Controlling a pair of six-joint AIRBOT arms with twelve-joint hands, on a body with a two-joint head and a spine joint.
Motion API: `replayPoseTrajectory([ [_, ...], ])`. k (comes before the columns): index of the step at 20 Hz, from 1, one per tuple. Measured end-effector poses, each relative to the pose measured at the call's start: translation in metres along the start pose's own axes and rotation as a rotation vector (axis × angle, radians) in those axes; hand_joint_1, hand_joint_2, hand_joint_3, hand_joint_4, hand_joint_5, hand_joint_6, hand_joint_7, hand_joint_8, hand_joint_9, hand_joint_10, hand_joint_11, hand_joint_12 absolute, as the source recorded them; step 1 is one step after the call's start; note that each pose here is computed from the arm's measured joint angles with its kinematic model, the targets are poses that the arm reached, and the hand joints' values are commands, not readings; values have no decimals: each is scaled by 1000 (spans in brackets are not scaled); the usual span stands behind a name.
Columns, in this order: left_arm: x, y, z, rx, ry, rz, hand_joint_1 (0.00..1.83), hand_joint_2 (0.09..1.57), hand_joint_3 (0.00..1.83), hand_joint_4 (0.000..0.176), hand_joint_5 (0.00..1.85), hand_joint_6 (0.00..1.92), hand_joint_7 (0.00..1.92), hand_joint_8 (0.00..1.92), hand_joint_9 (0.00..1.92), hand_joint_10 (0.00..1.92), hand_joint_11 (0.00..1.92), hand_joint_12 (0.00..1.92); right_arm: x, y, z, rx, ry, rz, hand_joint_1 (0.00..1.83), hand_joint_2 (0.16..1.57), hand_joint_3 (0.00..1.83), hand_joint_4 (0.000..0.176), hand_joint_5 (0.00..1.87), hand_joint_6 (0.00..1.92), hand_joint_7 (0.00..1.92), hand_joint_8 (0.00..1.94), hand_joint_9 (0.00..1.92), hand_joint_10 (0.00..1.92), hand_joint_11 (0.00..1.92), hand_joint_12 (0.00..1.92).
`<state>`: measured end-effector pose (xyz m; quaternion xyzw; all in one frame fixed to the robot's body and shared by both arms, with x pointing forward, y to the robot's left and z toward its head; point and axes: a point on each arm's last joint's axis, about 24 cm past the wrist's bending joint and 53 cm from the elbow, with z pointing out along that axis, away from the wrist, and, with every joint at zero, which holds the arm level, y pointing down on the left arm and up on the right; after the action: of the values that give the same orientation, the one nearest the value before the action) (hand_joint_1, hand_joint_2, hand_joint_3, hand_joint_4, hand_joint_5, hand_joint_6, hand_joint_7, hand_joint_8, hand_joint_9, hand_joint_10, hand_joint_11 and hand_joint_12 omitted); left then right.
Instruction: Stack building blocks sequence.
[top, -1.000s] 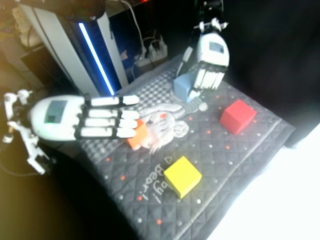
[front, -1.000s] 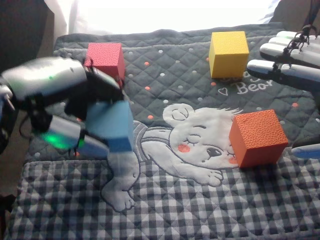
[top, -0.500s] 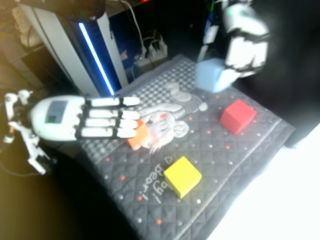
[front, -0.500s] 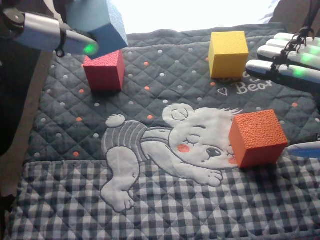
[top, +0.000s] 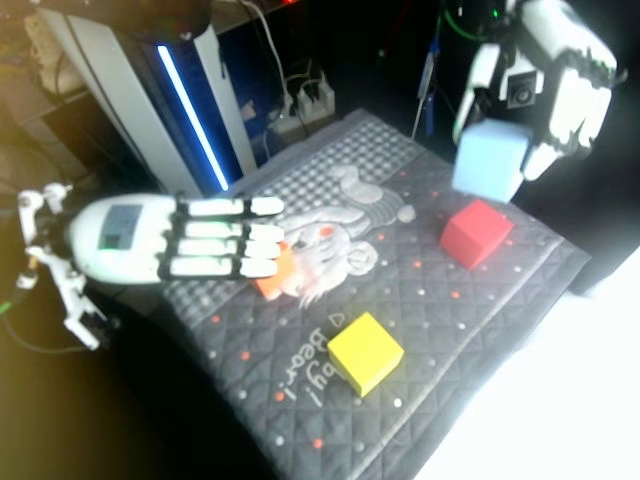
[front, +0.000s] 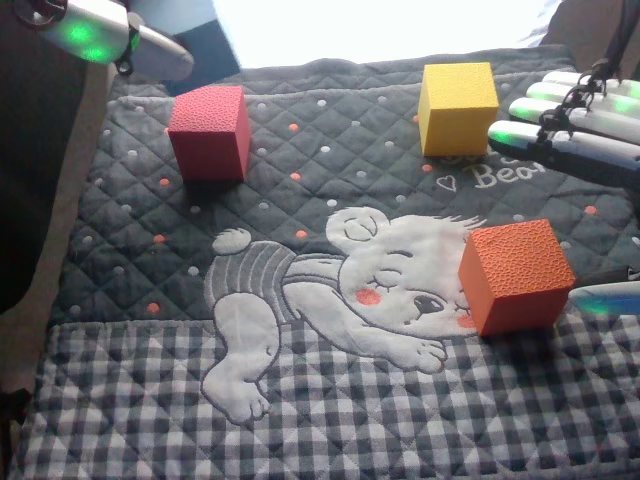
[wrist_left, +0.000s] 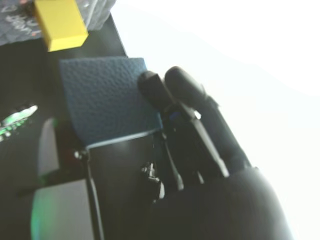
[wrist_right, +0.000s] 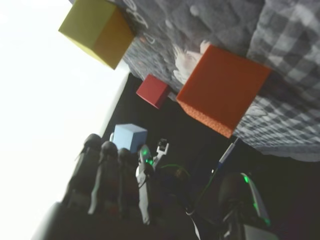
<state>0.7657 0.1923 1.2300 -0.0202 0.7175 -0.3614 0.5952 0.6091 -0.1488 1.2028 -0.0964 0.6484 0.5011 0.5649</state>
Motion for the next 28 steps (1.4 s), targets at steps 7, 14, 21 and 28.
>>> replayPoseTrajectory([
  [7,16,2,15,-43,53,60,1306,1000,2,0,1172,613,1353,374,1156,685,898,1215,1,-2,1,5,4,-1,489,1118,2,93,0,0,0,0,0,0,24,20],
  [14,25,14,23,-86,76,73,1274,1007,0,0,1205,548,1281,540,1176,518,862,1257,1,-3,1,5,4,-1,499,1130,4,94,0,0,0,0,0,0,16,24],
  [21,33,19,24,-104,94,75,1276,1008,0,1,1217,528,1270,550,1151,485,859,1170,1,-3,1,5,3,-1,495,1135,2,91,0,0,14,2,15,3,26,37],
  [28,40,25,25,-123,110,79,1144,955,0,0,877,92,1024,51,1014,50,561,1128,1,-3,1,6,3,-1,528,1160,5,85,0,0,35,2,28,2,15,46],
])
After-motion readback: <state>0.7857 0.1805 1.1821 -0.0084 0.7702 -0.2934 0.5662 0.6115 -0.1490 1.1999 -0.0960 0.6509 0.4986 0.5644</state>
